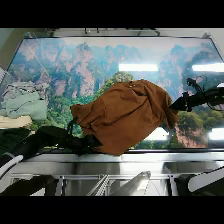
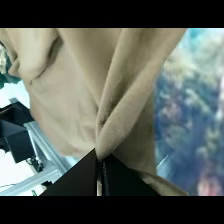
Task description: Fold the shirts.
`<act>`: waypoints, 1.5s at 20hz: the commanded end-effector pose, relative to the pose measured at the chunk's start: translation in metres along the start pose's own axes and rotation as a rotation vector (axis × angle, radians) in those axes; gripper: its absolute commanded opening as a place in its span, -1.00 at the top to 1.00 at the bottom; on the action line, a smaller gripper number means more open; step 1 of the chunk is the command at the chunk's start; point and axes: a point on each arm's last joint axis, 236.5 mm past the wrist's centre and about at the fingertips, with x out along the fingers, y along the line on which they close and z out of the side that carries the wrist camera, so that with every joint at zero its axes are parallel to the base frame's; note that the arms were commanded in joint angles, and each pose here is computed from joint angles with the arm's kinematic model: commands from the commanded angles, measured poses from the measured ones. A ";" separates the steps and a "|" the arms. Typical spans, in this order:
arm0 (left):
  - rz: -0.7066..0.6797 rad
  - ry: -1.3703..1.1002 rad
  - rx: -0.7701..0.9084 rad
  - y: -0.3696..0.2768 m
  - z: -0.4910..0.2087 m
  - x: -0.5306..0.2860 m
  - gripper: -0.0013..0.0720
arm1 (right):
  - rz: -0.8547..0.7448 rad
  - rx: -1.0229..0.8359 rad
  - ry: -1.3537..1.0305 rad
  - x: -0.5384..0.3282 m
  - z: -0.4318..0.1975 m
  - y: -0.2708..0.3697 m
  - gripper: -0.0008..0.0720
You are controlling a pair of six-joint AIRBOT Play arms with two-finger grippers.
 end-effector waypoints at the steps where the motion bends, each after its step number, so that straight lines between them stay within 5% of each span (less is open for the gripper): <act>1: 0.060 0.012 0.104 -0.010 0.023 0.027 -0.92 | 0.023 -0.024 0.008 -0.004 -0.004 0.013 0.92; 2: 0.048 0.011 0.136 -0.021 0.028 0.027 -0.75 | 0.031 -0.024 0.017 -0.004 -0.006 0.015 0.92; 3: 0.033 0.001 0.160 -0.033 0.034 0.024 0.25 | 0.043 -0.025 0.026 -0.004 -0.008 0.018 0.92; 4: 0.014 -0.004 0.187 -0.046 0.038 0.019 0.95 | 0.061 -0.039 0.025 -0.005 -0.008 0.023 0.92; 8: -0.149 -0.078 0.353 -0.128 0.046 -0.055 0.91 | 0.185 -0.214 -0.105 -0.024 0.008 0.084 0.93; 12: -0.366 -0.405 0.627 -0.228 0.040 -0.233 0.91 | 0.498 -0.639 -0.393 -0.093 0.001 0.238 0.93; 16: -0.279 -0.820 0.836 -0.261 -0.008 -0.392 0.91 | 0.666 -1.249 -0.764 -0.175 -0.101 0.412 0.92; 19: -0.094 -1.084 0.901 -0.270 -0.036 -0.460 0.91 | 0.391 -1.499 -1.123 -0.197 -0.165 0.497 0.93; 22: -0.031 -1.144 0.952 -0.281 -0.042 -0.483 0.90 | -0.094 -1.482 -1.469 -0.227 -0.179 0.516 0.93; 24: -0.072 -1.091 0.966 -0.287 -0.029 -0.485 0.90 | -0.222 -1.465 -1.503 -0.232 -0.175 0.509 0.93; 30: -0.225 -0.717 0.725 -0.216 0.090 -0.403 0.91 | -0.039 -1.144 -0.975 -0.121 0.001 0.394 0.93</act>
